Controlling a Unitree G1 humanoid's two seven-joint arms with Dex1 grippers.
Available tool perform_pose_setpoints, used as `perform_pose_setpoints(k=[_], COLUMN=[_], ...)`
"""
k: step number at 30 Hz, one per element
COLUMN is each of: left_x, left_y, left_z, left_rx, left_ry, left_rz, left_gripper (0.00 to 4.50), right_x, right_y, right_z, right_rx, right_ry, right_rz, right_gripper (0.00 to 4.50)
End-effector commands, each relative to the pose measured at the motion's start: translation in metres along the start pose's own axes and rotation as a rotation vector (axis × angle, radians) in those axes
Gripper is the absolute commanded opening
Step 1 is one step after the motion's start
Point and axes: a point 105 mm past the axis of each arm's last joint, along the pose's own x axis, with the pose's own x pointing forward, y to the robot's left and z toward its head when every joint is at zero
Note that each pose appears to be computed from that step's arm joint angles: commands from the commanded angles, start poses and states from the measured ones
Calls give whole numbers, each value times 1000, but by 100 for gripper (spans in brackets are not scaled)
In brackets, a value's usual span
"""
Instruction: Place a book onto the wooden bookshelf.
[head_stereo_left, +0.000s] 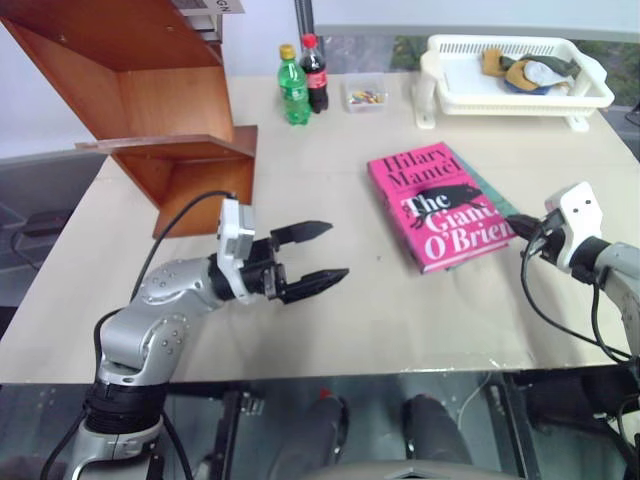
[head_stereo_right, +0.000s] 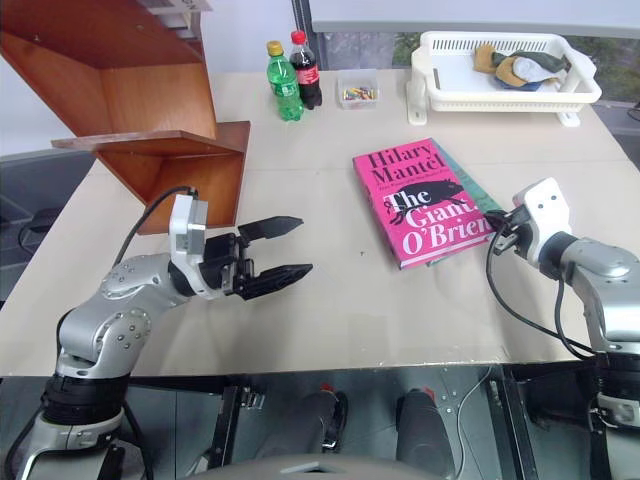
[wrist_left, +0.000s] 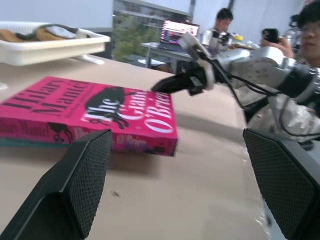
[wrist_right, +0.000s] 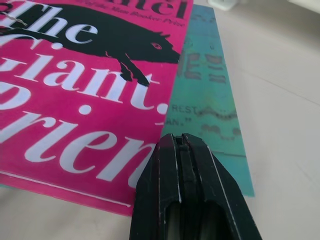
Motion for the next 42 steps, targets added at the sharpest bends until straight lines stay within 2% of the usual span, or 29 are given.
perform_pose_setpoints(k=[1,3,6,9,10,11,17,25,26,28,30,31,42], left_x=[4,11,22,39,45,49,83,126,129,132,135,137,148], left_y=[20,24,24,45,53,58,81,96,97,98,98,97,98], left_z=[0,-7,-11,-17,-23,-28,-43,-41,-42,-45,-47,-47,-52], left_rx=[-21,-100,-291,-481,-534,-572,-823,-956,-956,-957,-960,-963,-982], left_ry=[17,53,29,-12,-2,11,-11,-55,-49,-40,-31,-28,-23], left_rz=[159,193,142,248,286,310,355,332,331,327,319,313,308], left_gripper=[450,450,450,450,450,450,450,450,450,450,450,450,450], right_x=[-17,-27,-43,-65,-71,-75,-88,-86,-86,-87,-89,-90,-99], right_y=[-10,-8,0,22,30,38,85,122,123,126,127,129,139], right_z=[29,32,35,48,53,56,67,76,77,78,79,79,68], right_rx=[-45,-51,-56,-54,-54,-55,-49,-5,6,4,-3,-3,-64], right_ry=[-98,-103,-108,-170,-191,-204,-253,-303,-312,-320,-328,-329,-310], right_rz=[-61,-63,-61,-48,-46,-39,24,73,73,79,81,86,33], right_gripper=[3,3,3,138,165,221,221,221,277,328,428,441,441])
